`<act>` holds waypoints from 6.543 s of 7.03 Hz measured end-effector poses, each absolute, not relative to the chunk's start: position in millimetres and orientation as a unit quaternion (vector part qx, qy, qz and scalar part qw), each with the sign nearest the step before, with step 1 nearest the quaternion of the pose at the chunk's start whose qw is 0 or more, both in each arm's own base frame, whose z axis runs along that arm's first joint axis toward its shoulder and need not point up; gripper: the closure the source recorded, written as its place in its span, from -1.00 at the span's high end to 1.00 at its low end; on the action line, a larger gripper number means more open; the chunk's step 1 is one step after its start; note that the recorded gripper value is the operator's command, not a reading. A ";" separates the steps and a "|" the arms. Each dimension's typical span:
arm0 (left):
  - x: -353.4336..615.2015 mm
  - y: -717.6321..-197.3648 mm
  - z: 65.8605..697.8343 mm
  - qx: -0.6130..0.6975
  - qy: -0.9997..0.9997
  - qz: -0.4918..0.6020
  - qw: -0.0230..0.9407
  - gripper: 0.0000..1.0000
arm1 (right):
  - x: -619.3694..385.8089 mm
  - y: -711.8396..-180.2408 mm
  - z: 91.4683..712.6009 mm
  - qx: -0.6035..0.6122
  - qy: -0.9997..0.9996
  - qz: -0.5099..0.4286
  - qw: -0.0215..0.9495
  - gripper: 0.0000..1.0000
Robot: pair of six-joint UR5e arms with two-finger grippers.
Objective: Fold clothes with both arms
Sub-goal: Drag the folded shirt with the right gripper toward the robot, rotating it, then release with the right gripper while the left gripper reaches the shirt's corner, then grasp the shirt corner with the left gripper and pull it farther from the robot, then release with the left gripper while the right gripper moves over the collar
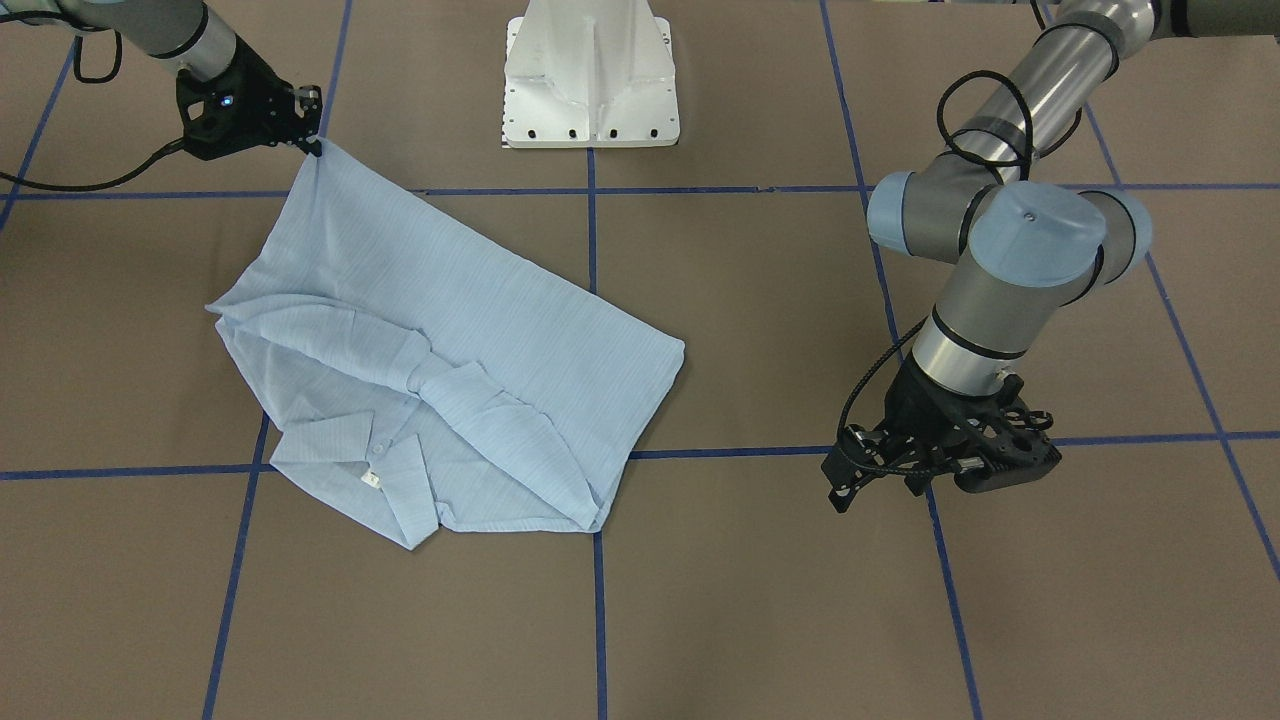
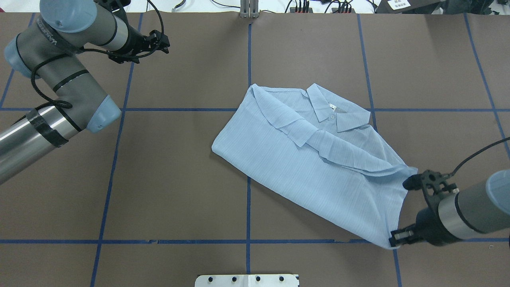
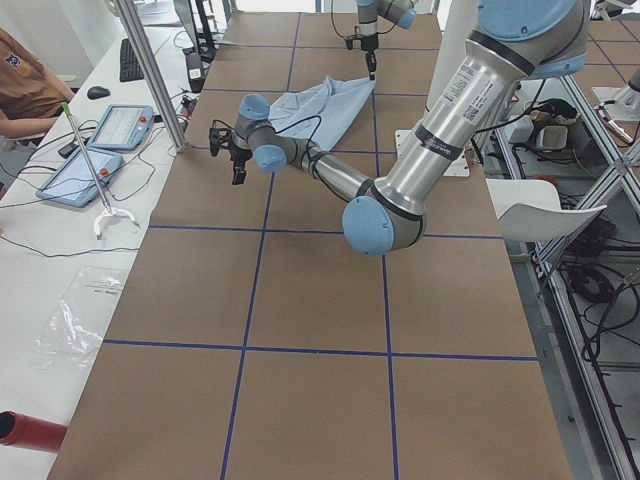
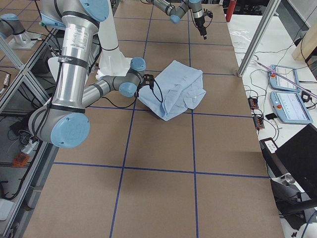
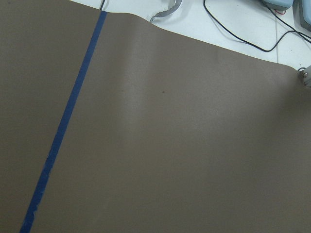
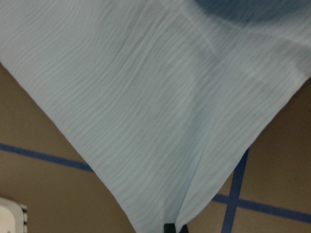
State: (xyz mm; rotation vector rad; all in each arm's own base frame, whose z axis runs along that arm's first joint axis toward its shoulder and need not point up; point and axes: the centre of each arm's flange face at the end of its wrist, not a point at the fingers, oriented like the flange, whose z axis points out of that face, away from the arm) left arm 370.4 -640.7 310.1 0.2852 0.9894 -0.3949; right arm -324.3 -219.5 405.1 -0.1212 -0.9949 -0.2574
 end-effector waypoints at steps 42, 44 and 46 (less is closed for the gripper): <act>493.9 -714.1 248.3 0.221 0.472 -0.327 0.788 1.00 | -230.0 -377.3 332.6 0.111 -0.530 0.050 0.839 1.00; 479.7 -722.6 246.1 0.228 0.475 -0.331 0.783 1.00 | -235.2 -383.5 326.1 0.115 -0.533 0.049 0.837 1.00; 462.5 -721.6 252.4 0.219 0.473 -0.291 0.802 1.00 | -252.2 -395.5 317.8 0.116 -0.538 0.043 0.834 1.00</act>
